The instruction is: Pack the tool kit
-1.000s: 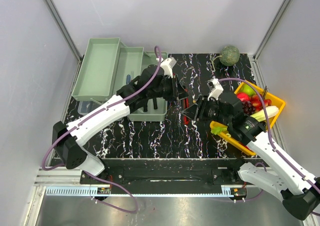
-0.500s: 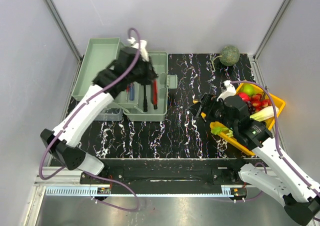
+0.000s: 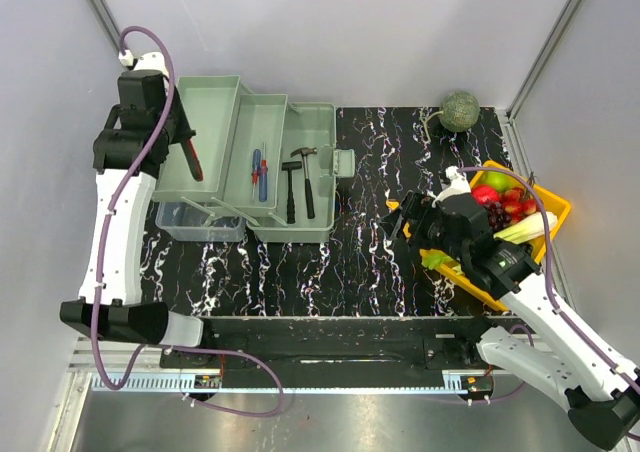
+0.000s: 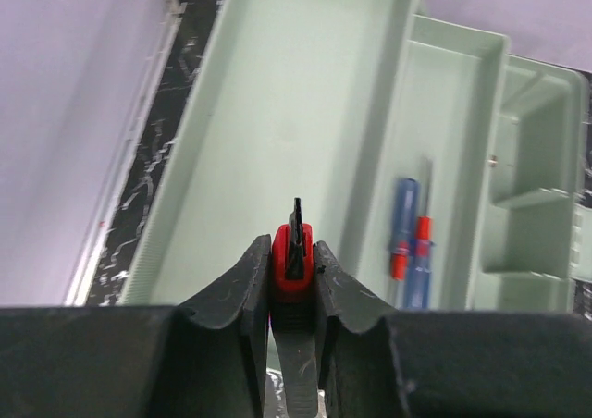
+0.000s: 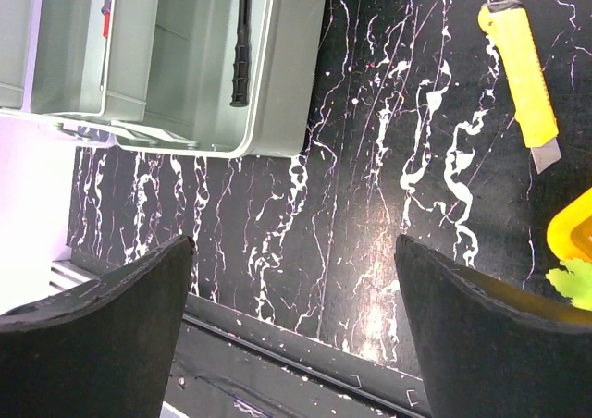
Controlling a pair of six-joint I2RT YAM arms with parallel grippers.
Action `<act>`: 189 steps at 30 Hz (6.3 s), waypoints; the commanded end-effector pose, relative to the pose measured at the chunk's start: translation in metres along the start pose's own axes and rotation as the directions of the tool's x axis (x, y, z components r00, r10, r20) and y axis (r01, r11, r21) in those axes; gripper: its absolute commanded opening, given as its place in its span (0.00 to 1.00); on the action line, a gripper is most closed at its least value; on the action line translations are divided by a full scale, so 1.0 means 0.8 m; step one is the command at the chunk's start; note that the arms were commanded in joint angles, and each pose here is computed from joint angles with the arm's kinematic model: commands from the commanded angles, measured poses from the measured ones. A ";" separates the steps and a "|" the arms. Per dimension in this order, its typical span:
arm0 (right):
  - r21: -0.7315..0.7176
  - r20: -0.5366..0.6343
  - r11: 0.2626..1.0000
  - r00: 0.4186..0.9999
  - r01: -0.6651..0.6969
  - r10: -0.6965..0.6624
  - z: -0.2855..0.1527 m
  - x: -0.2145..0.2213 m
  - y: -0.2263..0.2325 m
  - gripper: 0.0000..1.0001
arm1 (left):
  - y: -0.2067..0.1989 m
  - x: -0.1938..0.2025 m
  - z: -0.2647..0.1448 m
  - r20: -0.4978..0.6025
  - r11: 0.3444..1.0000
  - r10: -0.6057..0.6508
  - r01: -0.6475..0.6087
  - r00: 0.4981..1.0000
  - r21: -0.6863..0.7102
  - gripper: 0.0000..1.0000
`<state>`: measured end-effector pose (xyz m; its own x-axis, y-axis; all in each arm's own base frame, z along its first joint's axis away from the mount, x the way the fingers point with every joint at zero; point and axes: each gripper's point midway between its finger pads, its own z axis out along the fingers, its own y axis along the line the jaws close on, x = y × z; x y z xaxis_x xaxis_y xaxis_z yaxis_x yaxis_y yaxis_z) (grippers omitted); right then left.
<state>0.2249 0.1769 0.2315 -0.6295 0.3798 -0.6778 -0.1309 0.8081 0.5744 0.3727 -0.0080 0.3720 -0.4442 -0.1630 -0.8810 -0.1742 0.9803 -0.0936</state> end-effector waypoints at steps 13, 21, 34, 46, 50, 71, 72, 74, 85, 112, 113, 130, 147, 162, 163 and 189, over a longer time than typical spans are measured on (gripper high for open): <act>0.070 -0.009 0.997 0.999 -0.034 0.035 0.018 0.007 -0.016 0.93 | 0.073 -0.016 0.086 -0.048 0.936 0.090 -0.101 0.995 -0.336 0.00; 0.077 -0.032 0.996 0.999 -0.039 0.042 0.026 0.012 -0.017 0.93 | 0.009 0.004 0.131 -0.104 0.996 0.019 -0.029 0.994 -0.089 0.03; 0.086 -0.036 0.995 0.998 -0.042 0.046 0.027 0.017 -0.022 0.93 | -0.018 0.045 0.166 -0.192 0.999 0.031 -0.024 0.981 0.038 0.26; 0.100 -0.044 0.993 0.997 -0.054 0.058 0.029 0.020 -0.025 0.93 | -0.013 0.051 0.172 -0.204 1.000 0.001 0.003 0.979 0.018 0.47; 0.105 -0.046 0.993 0.997 -0.051 0.056 0.031 0.021 -0.026 0.93 | -0.008 0.043 0.160 -0.176 1.000 -0.016 0.018 0.984 0.007 0.47; 0.508 -0.288 0.791 0.933 0.341 -0.217 0.176 -0.004 -0.158 0.99 | -0.081 -0.003 -0.022 0.012 0.893 -0.113 0.096 0.994 0.441 0.95; 0.531 -0.298 0.775 0.932 0.343 -0.208 0.180 -0.005 -0.168 0.98 | -0.087 -0.002 -0.032 0.017 0.876 -0.115 0.094 0.993 0.472 0.96; 0.554 -0.351 0.747 0.917 0.367 -0.190 0.186 0.006 -0.190 0.96 | -0.097 0.001 -0.052 0.022 0.843 -0.110 0.082 0.994 0.532 0.97; 0.506 -0.438 0.788 0.892 0.351 -0.116 0.210 0.040 -0.221 0.83 | -0.143 0.044 -0.123 -0.034 0.617 -0.098 0.088 0.995 0.782 0.99; 0.286 -0.388 0.955 0.921 0.080 0.040 0.174 0.038 -0.137 0.00 | -0.194 0.072 -0.119 -0.172 0.479 -0.119 0.209 0.978 0.853 0.99; 0.252 -0.372 0.966 0.927 0.061 0.039 0.167 0.033 -0.125 0.00 | -0.203 0.077 -0.120 -0.183 0.474 -0.109 0.213 0.977 0.854 0.99; -0.577 -0.234 0.809 0.971 -0.108 -0.038 0.004 -0.016 0.099 0.00 | -0.386 0.157 -0.135 -0.232 0.213 0.081 0.211 0.969 0.954 0.99; -0.733 -0.216 0.669 0.974 -0.121 -0.062 -0.051 -0.028 0.141 0.00 | -0.421 0.161 -0.190 -0.193 0.009 0.081 0.193 0.978 0.981 0.74; -0.741 -0.204 0.659 0.978 -0.126 -0.043 -0.051 -0.038 0.149 0.01 | -0.420 0.151 -0.206 -0.172 -0.015 0.069 0.173 0.983 0.985 0.12; -0.720 -0.203 0.682 0.979 -0.128 -0.031 -0.045 -0.039 0.144 0.04 | -0.420 0.149 -0.204 -0.164 0.001 0.065 0.164 0.984 0.986 0.07; -0.298 -0.157 0.950 0.987 -0.091 0.045 0.008 -0.023 0.043 0.91 | 0.023 -0.014 0.023 0.028 0.940 0.157 -0.141 0.987 -0.312 0.00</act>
<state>0.2334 0.2039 0.2632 -0.7641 0.3381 -0.5494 -0.2973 0.5714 0.7650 0.3909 -0.0470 0.3532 -0.4508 -0.0833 -0.8887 -0.1699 0.9854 -0.0062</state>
